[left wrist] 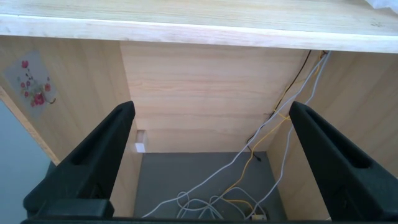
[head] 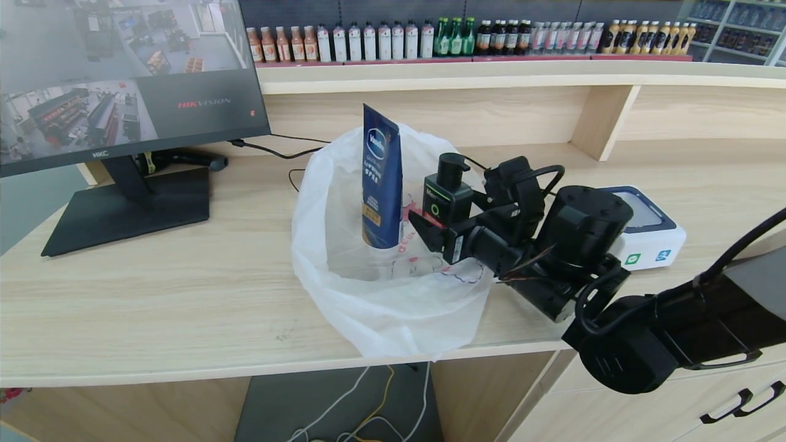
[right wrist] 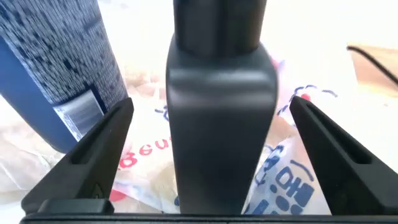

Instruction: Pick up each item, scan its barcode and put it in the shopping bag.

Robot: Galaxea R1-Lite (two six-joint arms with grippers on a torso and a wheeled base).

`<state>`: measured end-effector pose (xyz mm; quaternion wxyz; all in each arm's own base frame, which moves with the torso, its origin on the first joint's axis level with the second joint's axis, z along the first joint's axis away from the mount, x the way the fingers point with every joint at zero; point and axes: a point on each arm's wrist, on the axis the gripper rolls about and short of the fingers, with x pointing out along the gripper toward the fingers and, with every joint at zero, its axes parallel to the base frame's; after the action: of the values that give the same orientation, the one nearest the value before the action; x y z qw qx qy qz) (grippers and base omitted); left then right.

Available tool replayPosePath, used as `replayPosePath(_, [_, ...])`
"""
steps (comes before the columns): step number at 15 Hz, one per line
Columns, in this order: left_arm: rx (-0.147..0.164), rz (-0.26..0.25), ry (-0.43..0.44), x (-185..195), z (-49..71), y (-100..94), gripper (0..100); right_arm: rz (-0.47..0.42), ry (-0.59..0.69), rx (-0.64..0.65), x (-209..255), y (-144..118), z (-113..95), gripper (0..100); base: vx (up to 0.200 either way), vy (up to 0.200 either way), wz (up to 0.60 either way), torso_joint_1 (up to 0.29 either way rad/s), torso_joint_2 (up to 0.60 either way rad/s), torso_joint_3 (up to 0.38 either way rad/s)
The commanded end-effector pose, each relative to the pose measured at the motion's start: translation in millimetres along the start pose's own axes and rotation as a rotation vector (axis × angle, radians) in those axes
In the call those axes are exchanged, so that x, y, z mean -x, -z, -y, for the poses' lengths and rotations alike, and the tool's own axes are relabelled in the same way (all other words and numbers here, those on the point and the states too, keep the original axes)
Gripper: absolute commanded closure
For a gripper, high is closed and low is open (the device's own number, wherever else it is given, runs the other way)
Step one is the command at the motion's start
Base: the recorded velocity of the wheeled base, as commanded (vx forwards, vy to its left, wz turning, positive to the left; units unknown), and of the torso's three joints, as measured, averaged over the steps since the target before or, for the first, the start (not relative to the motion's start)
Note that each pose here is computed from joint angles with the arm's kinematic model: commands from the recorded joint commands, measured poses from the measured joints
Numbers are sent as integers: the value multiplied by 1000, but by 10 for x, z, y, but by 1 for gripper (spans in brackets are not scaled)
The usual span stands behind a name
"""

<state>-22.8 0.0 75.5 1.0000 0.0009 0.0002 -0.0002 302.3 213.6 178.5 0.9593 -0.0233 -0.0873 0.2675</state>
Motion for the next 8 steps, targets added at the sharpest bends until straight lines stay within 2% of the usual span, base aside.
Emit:
replayPosePath(1, [0,0,1,0,0,0,0,66,5,-5,158,-294,39,0,0,0,0,0,0,0])
replayPosePath(5, [0,0,1,0,0,0,0,115,8,-12,592,-718,108,0,0,0,0,0,0,0])
replayPosePath(8, [0,0,0,0,0,0,0,145,22,-31,1069,-921,193,0,0,0,0,0,0,0])
